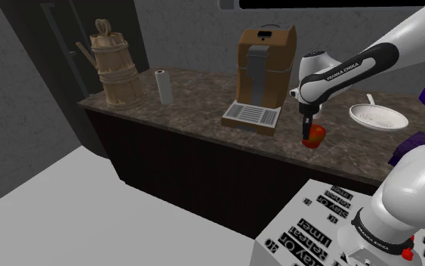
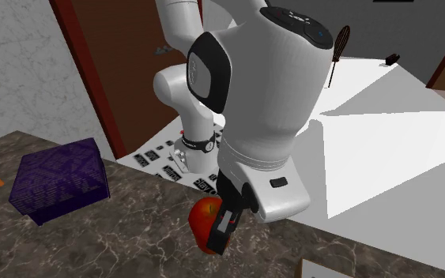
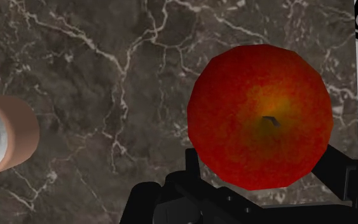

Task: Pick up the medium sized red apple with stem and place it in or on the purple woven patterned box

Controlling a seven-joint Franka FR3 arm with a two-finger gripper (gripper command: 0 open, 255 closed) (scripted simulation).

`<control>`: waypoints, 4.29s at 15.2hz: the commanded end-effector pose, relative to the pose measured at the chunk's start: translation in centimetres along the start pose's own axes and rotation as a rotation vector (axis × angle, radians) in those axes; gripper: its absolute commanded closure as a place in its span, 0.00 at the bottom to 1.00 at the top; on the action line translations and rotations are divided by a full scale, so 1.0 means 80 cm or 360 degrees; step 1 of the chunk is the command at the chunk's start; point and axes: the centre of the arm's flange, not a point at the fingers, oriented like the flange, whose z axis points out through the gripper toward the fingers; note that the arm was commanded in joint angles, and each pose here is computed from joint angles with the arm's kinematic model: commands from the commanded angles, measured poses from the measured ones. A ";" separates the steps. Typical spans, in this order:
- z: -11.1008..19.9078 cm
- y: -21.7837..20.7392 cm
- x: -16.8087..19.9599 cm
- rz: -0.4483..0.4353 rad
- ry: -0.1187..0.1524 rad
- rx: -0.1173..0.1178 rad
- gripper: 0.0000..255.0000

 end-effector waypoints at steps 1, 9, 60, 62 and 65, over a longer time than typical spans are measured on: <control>0.001 0.000 0.000 0.0001 -0.0003 0.0003 1.00; -0.038 0.002 -0.007 0.0001 -0.0003 0.0002 1.00; -0.240 0.036 -0.291 0.0001 -0.0003 0.0002 1.00; -0.236 0.039 -0.323 0.0001 -0.0003 0.0002 1.00; -0.230 0.044 -0.372 0.0001 -0.0003 0.0002 1.00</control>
